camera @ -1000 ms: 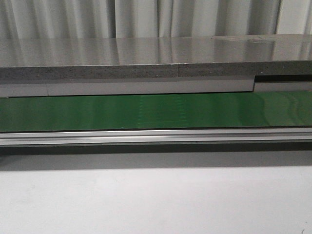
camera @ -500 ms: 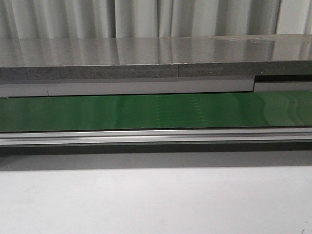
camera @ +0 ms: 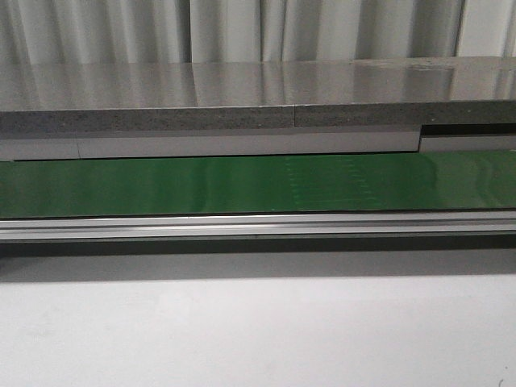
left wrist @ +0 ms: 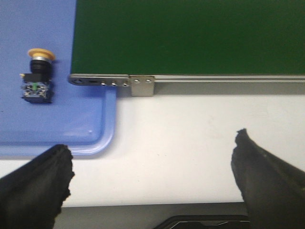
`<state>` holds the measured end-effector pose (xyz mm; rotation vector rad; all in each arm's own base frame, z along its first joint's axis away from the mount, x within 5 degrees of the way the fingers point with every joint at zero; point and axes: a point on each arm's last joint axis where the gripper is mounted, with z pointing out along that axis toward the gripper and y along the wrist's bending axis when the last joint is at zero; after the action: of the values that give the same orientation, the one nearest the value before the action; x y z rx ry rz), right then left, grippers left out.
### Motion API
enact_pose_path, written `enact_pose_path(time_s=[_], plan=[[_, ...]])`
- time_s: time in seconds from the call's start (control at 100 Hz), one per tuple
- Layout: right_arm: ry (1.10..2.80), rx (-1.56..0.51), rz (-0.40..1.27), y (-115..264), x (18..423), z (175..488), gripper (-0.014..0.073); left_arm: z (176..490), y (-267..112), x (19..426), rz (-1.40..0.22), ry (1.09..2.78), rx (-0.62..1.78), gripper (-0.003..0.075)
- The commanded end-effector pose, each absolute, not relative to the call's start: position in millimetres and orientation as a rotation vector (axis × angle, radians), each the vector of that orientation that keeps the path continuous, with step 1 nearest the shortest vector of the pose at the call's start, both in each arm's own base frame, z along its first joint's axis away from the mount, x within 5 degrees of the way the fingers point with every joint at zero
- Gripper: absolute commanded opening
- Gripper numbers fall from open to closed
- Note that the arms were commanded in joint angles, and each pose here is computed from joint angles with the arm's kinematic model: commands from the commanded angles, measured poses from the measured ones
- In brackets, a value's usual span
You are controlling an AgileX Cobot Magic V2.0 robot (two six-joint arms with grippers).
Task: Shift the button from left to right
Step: 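Lower the left gripper and grasp the yellow-capped button in the tray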
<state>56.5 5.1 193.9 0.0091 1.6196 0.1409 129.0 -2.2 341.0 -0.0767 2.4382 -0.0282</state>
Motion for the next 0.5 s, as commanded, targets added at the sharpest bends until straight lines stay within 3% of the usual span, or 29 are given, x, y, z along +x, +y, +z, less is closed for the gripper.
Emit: enact_pose_path(time_s=[0.0, 0.27, 0.49], plan=[[1.502, 0.000, 0.134, 4.6, 54.2, 207.5, -0.0067, 359.4, 4.7, 146.5, -0.001, 2.382, -0.143, 0.0637], [1.502, 0.000, 0.134, 4.6, 54.2, 207.5, -0.0067, 359.5, 46.8, 200.7, 0.109, 2.442, -0.355, 0.0637], [1.502, 0.000, 0.134, 4.6, 54.2, 207.5, -0.0067, 341.1, 93.7, 244.5, 0.169, 2.520, -0.506, 0.0637]])
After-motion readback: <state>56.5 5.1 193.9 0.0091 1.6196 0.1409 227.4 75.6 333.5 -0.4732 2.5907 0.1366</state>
